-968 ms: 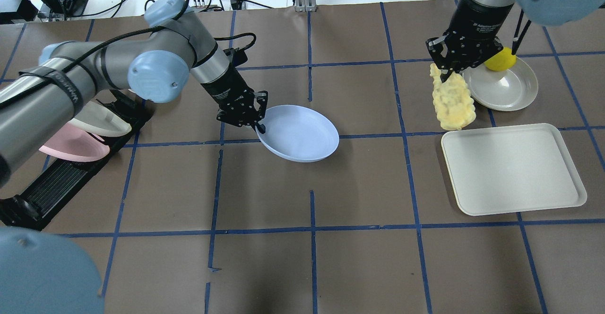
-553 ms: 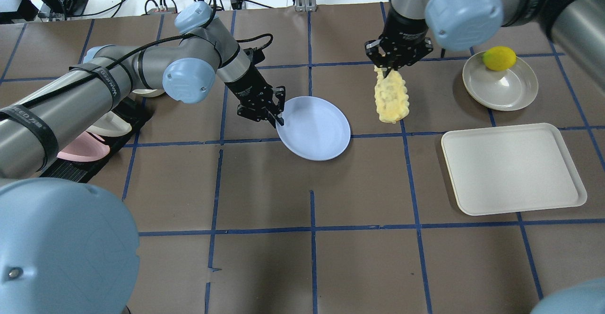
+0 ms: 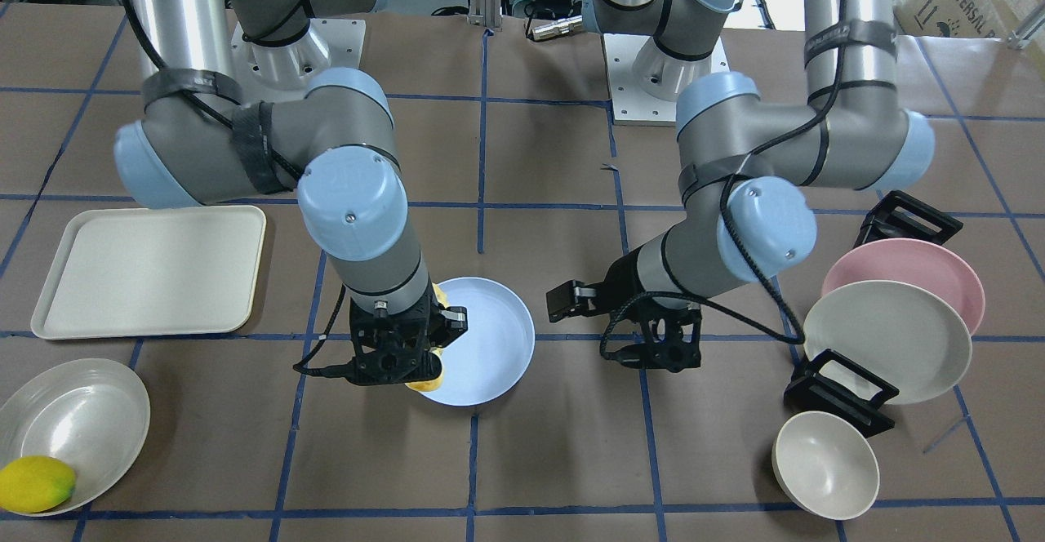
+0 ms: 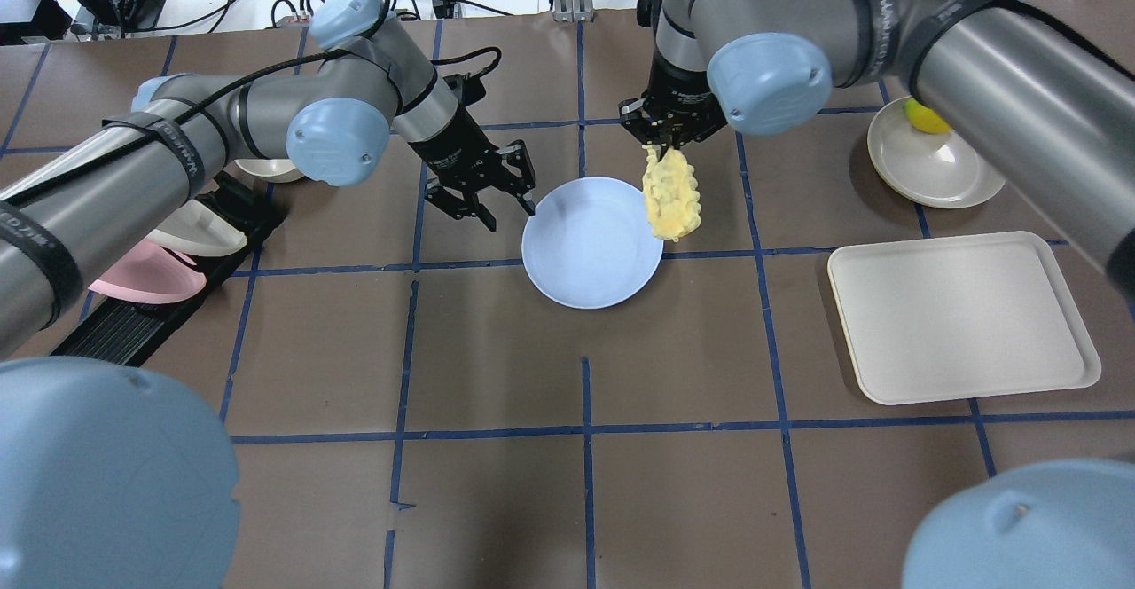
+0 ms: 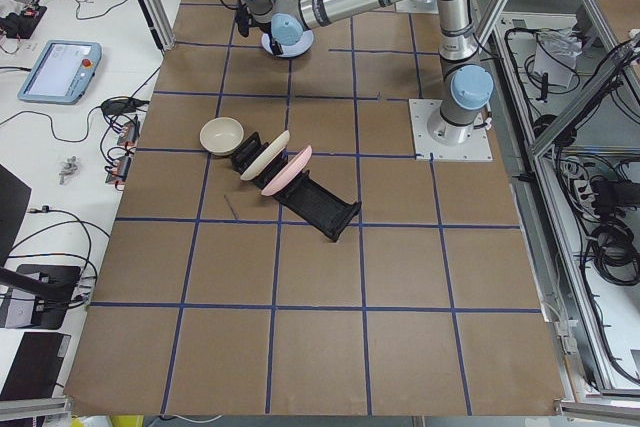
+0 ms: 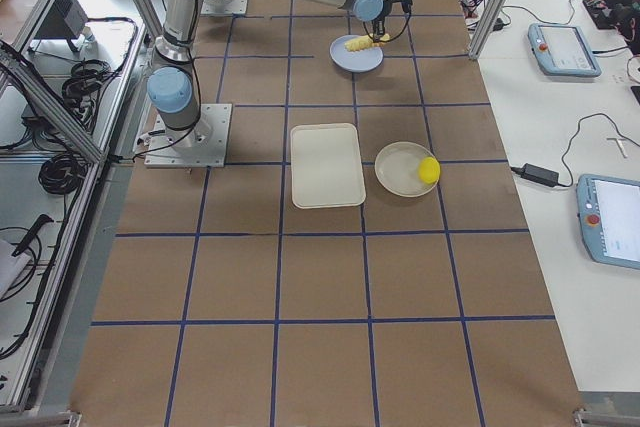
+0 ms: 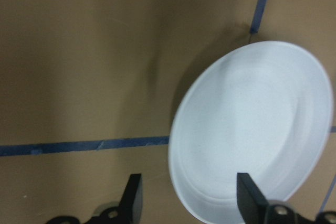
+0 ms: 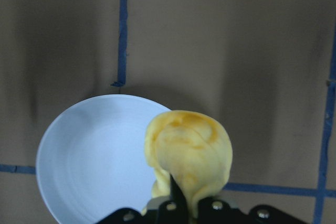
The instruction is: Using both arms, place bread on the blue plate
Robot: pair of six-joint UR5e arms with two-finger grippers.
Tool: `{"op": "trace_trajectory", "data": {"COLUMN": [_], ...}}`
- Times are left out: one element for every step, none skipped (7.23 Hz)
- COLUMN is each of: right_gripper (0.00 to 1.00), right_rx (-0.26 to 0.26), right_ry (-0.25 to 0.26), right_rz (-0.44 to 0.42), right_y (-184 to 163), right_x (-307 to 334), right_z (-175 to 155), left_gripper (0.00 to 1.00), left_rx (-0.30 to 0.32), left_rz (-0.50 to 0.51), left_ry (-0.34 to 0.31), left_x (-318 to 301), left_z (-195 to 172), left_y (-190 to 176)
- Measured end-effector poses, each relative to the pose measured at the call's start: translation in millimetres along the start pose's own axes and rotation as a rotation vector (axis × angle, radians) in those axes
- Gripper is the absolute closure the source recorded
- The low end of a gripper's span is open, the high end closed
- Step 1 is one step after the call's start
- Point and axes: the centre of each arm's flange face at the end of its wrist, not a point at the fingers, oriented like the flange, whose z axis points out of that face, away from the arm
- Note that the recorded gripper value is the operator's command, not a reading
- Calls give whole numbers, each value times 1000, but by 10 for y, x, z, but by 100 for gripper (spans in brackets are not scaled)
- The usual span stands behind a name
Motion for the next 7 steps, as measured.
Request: {"op": "trace_trajectory", "data": {"right_gripper": [58, 1, 0, 0, 0, 0, 0], "right_rx": [8, 19, 25, 23, 16, 14, 17], "right_ry": [-5, -8, -9, -9, -7, -7, -7], "right_rz": [-5, -14, -21, -23, -24, -27, -31], "right_y": [-18, -22, -19, -8, 8, 13, 2], "right_x": [-96, -171, -211, -226, -231, -231, -229], "right_z": [148, 247, 309, 352, 379, 384, 371], "left_gripper": [0, 0, 0, 0, 0, 0, 0], "left_rx": [14, 24, 23, 11, 6, 8, 17], "left_rz": [28, 62, 94, 125, 148, 165, 181], "left_ry": [-77, -150, -216, -278, -308, -321, -325], "left_x": [-66, -84, -88, -84, -35, 38, 93], "left_z": [-342, -685, -951, -1149, -1296, -1422, -1510], "left_y": [196, 435, 658, 852, 975, 1045, 1096]}}
